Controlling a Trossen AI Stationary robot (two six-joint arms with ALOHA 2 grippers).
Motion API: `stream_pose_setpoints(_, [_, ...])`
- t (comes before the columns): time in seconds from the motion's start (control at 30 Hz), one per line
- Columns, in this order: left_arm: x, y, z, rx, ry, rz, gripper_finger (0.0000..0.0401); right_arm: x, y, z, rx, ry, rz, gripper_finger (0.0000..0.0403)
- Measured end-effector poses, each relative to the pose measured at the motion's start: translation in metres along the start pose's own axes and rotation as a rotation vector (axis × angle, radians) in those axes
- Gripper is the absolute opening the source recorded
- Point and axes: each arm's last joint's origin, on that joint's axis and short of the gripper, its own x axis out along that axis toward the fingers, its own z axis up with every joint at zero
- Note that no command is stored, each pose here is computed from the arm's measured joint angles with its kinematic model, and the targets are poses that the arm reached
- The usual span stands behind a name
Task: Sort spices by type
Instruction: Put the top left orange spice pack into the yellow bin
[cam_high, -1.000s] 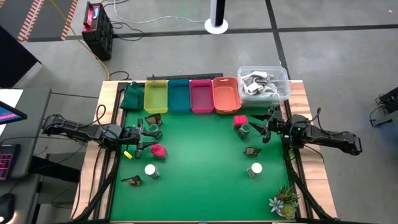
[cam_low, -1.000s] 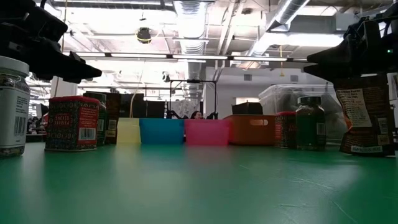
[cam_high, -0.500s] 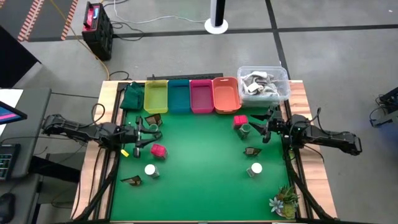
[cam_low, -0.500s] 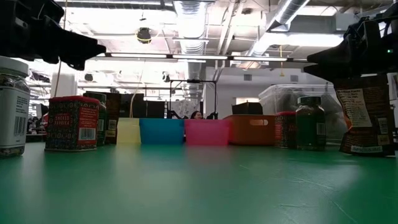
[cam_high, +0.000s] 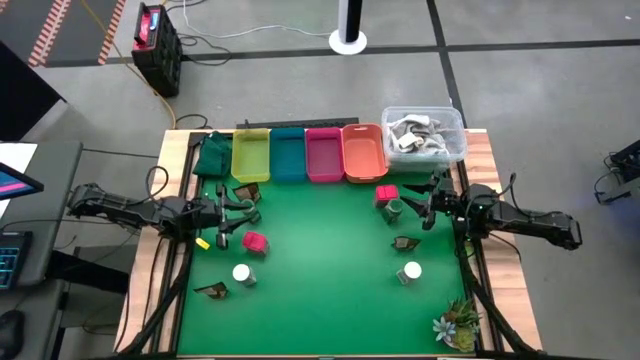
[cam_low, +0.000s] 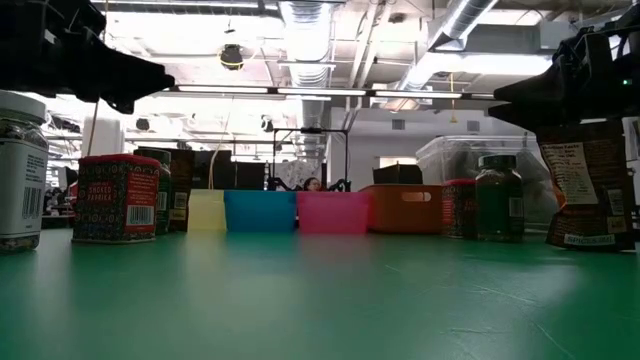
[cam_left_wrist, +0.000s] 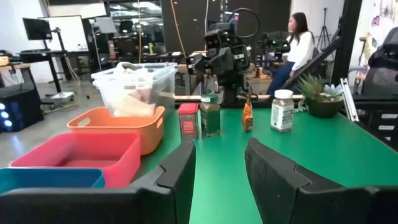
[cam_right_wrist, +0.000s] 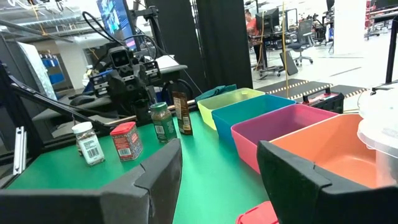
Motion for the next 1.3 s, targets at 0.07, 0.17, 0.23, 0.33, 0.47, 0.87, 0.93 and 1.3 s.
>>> stream_pose_setpoints(0.07, [0.0, 0.0, 0.0, -0.028, -0.003, 0.001, 0.0132, 0.0, 0.0, 0.0, 0.0, 0.0, 0.0, 0.0234])
stream_pose_setpoints(0.17, [0.0, 0.0, 0.004, -0.057, -0.036, 0.005, 0.0132, 0.0, 0.0, 0.0, 0.0, 0.0, 0.0, 0.0234])
stream_pose_setpoints(0.23, [0.0, 0.001, 0.01, -0.08, -0.097, 0.025, 0.0132, 0.0, 0.0, 0.0, 0.0, -0.005, 0.0, 0.0234])
stream_pose_setpoints(0.33, [-0.002, 0.005, 0.02, -0.123, -0.197, 0.103, 0.0132, 0.0, 0.0, 0.002, 0.003, -0.021, 0.003, 0.0234])
stream_pose_setpoints(0.47, [-0.007, 0.011, 0.034, -0.134, -0.329, 0.238, 0.0132, 0.0, 0.001, 0.005, 0.007, -0.052, 0.008, 0.0234])
stream_pose_setpoints(0.87, [-0.007, 0.015, 0.042, -0.124, -0.32, 0.326, 0.0132, 0.0, 0.0, 0.007, 0.006, -0.075, -0.009, 0.0234])
stream_pose_setpoints(0.93, [-0.005, 0.016, 0.046, -0.114, -0.23, 0.36, 0.0132, 0.0, 0.0, 0.009, -0.016, -0.078, -0.009, 0.0234])
stream_pose_setpoints(1.3, [0.0, 0.018, 0.087, -0.022, 0.243, 0.412, 0.0137, -0.003, 0.006, 0.052, -0.142, -0.032, -0.066, 0.0234])
